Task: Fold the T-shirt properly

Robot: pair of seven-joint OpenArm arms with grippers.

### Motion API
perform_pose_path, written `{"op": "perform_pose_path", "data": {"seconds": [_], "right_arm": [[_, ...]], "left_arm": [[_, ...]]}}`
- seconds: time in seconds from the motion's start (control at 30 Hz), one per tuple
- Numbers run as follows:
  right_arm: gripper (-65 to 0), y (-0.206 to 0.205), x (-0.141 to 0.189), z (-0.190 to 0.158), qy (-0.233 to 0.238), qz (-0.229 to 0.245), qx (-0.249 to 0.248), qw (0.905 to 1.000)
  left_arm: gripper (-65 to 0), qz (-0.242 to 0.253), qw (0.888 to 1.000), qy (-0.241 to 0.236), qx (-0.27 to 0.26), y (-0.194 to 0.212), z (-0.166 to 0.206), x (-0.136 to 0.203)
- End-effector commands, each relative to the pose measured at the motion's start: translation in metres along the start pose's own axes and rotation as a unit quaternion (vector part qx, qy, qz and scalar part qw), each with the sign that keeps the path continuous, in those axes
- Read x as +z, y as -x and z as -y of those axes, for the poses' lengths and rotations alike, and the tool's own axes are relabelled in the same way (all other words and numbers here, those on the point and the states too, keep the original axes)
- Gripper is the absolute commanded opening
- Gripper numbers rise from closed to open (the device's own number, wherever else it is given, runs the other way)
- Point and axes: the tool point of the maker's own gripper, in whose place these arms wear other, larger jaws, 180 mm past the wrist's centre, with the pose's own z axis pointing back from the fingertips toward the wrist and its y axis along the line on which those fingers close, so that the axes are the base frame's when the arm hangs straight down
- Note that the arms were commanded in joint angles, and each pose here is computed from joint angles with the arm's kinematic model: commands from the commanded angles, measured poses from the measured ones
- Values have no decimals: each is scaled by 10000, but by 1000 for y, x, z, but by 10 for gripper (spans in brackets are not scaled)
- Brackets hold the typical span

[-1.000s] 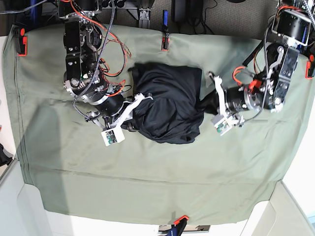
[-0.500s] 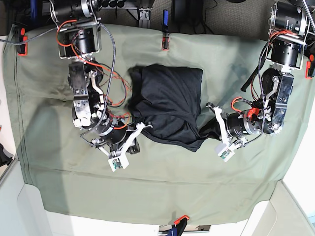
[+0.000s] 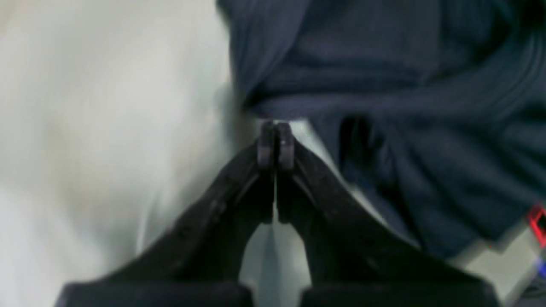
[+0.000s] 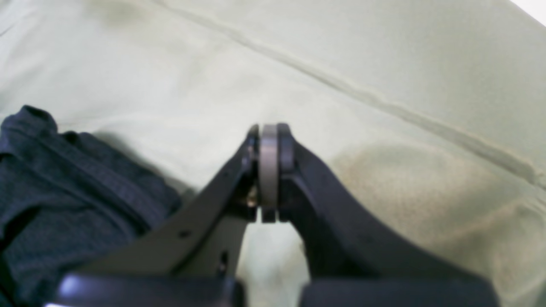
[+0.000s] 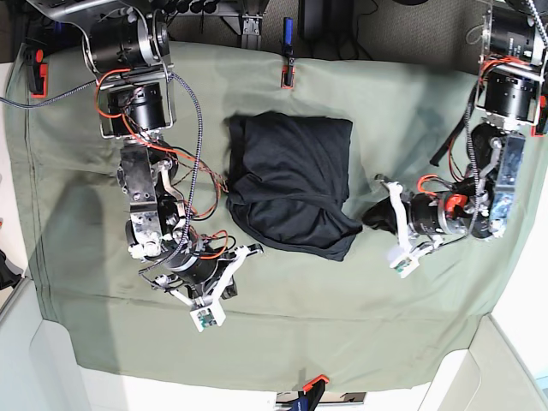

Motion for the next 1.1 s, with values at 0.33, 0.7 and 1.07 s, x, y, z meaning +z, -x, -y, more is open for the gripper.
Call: {"op": "perform_pose_path", "data": {"seconds": [0.33,0.7,1.07], "right_arm": [[-650,-12,87,55,1102,521,173,9924],[-650,74,177,90,1759,188,-161,9841],[-650,183,249,83,1735,-881,-976,9760]], "left_arm": [[-650,-241,9833,499,-1736,6,80,77],[-650,-144,9943,263,-1025,36,73,102],[-650,-417,9969,218,625,124,100,123]]}}
